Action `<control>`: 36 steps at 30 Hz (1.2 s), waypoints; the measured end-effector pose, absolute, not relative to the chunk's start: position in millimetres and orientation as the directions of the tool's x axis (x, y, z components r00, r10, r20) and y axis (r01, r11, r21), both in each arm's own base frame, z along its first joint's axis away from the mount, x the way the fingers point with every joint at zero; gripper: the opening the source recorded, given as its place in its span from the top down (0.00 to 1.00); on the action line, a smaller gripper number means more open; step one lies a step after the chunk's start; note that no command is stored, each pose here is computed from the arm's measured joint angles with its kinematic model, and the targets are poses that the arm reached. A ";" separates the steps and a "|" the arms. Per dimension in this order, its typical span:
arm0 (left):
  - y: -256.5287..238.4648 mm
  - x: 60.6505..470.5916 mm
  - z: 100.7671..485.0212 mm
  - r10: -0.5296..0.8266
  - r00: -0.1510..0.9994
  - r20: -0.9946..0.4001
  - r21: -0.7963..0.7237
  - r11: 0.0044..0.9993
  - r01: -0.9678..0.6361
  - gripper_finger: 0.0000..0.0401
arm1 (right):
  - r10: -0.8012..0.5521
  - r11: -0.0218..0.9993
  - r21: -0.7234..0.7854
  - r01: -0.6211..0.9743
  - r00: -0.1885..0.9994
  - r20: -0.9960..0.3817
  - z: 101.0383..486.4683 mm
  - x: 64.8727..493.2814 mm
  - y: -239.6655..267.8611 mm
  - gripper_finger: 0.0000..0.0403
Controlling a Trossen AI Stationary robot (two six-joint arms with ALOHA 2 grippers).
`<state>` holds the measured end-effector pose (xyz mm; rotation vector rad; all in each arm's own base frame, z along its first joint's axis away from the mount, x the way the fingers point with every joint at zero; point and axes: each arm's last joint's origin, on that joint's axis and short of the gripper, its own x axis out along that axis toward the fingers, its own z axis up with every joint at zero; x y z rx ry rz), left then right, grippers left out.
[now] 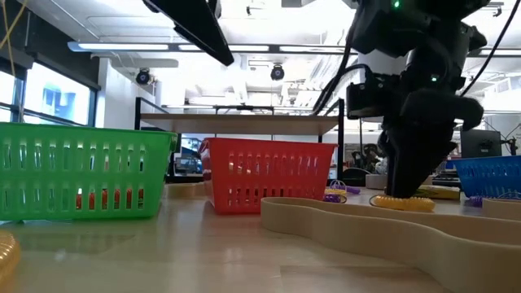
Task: Pick & Place Office Desk Supplies
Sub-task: Put the yellow spring keychain into the green bin
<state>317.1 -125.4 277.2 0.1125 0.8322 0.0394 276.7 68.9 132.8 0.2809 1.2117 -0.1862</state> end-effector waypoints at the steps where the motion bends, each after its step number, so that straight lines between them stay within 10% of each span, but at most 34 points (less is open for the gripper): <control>1: -124.3 317.8 277.4 0.081 0.675 -0.734 0.119 0.993 0.010 0.44 | 0.003 0.952 0.107 0.287 0.338 -0.941 129.4 277.7 70.1 0.61; 12: -114.8 326.9 280.2 0.086 0.713 -0.696 0.150 0.988 0.027 0.44 | -0.046 0.963 0.043 0.265 0.322 -0.945 118.8 279.0 73.8 0.65; 21: -110.8 345.3 260.5 0.082 0.701 -0.708 0.180 0.981 0.066 0.44 | -0.096 0.977 -0.019 0.211 0.362 -0.927 117.9 277.7 86.0 0.96; 36: -109.6 357.9 258.5 0.064 0.753 -0.655 0.168 0.984 0.063 0.44 | -0.335 0.941 -0.242 0.236 0.552 -0.763 145.7 254.6 125.2 0.99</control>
